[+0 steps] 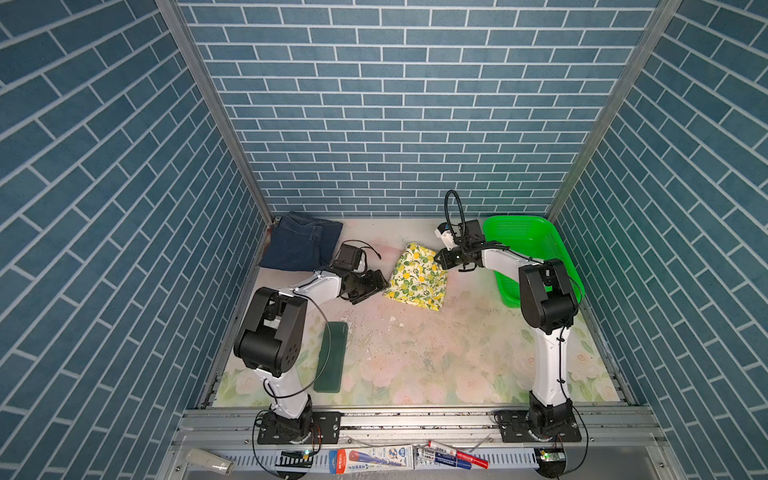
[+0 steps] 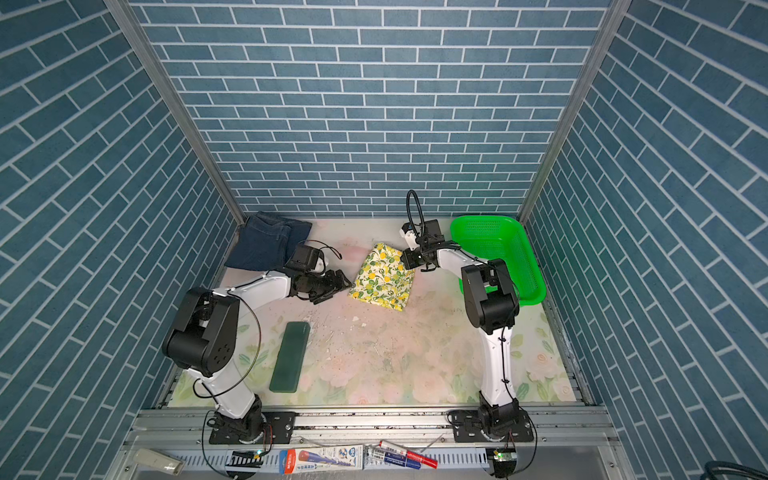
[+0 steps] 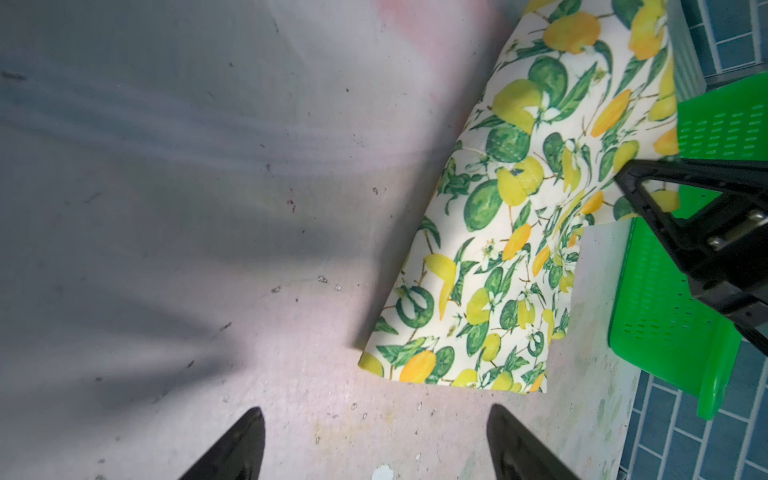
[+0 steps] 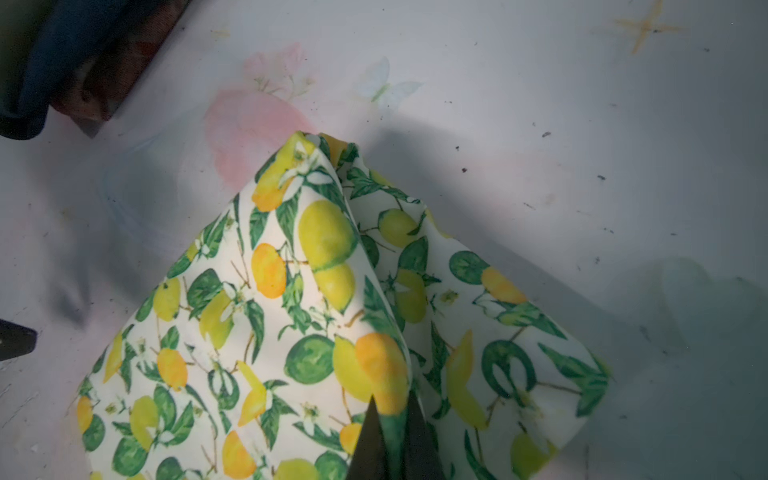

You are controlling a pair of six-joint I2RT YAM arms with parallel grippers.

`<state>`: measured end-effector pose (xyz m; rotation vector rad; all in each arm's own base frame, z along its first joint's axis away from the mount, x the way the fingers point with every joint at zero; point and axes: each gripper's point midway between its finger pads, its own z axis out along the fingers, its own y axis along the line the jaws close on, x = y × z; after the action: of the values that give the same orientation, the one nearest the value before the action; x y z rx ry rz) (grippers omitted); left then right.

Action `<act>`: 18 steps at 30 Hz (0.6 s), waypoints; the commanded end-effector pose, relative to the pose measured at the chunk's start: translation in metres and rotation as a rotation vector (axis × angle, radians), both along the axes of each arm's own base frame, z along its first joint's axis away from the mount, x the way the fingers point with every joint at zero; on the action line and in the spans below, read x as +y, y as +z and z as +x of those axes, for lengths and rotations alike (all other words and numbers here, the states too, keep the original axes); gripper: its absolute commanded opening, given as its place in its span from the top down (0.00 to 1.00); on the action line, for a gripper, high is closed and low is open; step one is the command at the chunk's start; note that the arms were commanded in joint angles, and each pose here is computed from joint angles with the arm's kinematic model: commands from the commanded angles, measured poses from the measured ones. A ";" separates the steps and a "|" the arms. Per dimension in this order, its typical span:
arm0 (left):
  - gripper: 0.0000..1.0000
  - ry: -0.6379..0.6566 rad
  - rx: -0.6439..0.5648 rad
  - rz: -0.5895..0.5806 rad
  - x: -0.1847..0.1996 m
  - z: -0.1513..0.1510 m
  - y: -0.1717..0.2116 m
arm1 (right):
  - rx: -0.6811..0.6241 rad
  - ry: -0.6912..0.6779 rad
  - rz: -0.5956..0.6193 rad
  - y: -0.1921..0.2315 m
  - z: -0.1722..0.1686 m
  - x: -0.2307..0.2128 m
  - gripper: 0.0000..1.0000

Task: Fold and stack the skirts

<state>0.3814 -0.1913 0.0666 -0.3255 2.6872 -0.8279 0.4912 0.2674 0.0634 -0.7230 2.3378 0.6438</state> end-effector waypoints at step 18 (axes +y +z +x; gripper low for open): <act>0.12 -0.244 -0.104 0.168 -0.034 0.063 0.010 | 0.157 -0.132 -0.221 -0.045 0.016 -0.029 1.00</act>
<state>0.4520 -0.2263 0.0954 0.0096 2.6294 -0.7206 0.5139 0.2549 0.0415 -0.6634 2.4775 0.4905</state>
